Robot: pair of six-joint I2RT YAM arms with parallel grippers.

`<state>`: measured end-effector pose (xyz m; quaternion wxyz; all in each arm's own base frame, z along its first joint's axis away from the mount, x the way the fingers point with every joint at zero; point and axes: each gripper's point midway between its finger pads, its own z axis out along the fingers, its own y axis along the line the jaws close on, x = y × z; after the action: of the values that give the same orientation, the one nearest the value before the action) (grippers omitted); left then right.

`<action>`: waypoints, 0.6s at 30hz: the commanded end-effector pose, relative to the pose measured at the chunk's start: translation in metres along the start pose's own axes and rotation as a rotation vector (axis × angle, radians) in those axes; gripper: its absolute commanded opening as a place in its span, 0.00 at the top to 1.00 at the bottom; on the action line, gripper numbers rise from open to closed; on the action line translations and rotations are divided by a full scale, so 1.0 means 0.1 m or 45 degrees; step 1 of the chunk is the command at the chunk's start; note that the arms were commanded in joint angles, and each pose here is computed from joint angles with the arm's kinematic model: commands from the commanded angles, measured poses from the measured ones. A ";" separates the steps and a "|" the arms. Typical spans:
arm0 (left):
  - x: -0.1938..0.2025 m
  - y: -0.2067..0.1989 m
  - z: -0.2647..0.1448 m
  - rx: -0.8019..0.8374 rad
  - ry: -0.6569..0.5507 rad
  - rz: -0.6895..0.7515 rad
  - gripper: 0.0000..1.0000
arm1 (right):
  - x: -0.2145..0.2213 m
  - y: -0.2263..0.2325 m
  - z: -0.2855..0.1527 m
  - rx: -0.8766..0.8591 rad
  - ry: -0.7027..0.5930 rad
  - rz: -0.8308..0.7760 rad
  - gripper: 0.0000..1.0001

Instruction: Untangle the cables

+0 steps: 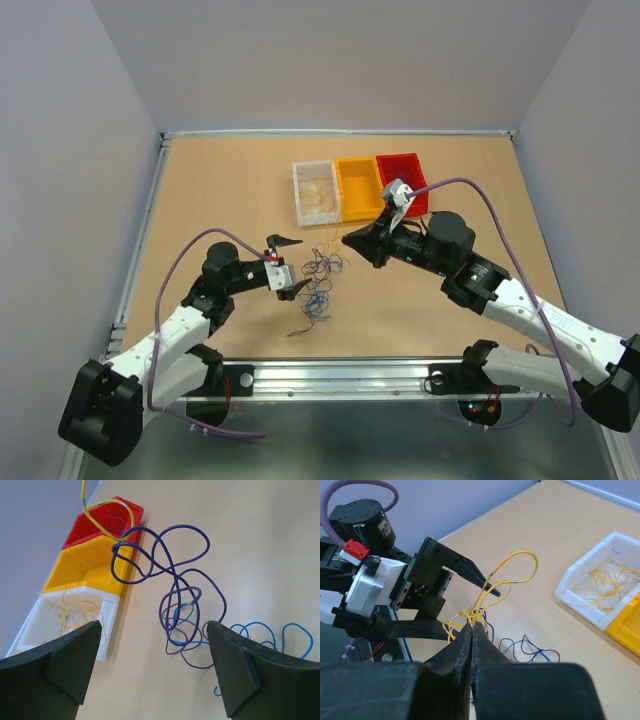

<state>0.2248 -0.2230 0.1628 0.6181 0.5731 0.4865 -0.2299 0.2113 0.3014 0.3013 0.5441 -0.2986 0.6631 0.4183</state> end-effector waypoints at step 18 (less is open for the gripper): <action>-0.17 0.44 0.43 -0.297 0.032 -0.053 1.00 | -0.28 -0.08 -0.11 0.091 -0.172 0.001 0.99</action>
<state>0.2372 -0.2739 0.1599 0.6044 0.5525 0.5200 -0.2430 0.2114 0.3024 0.3032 0.5452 -0.2946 0.6609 0.4233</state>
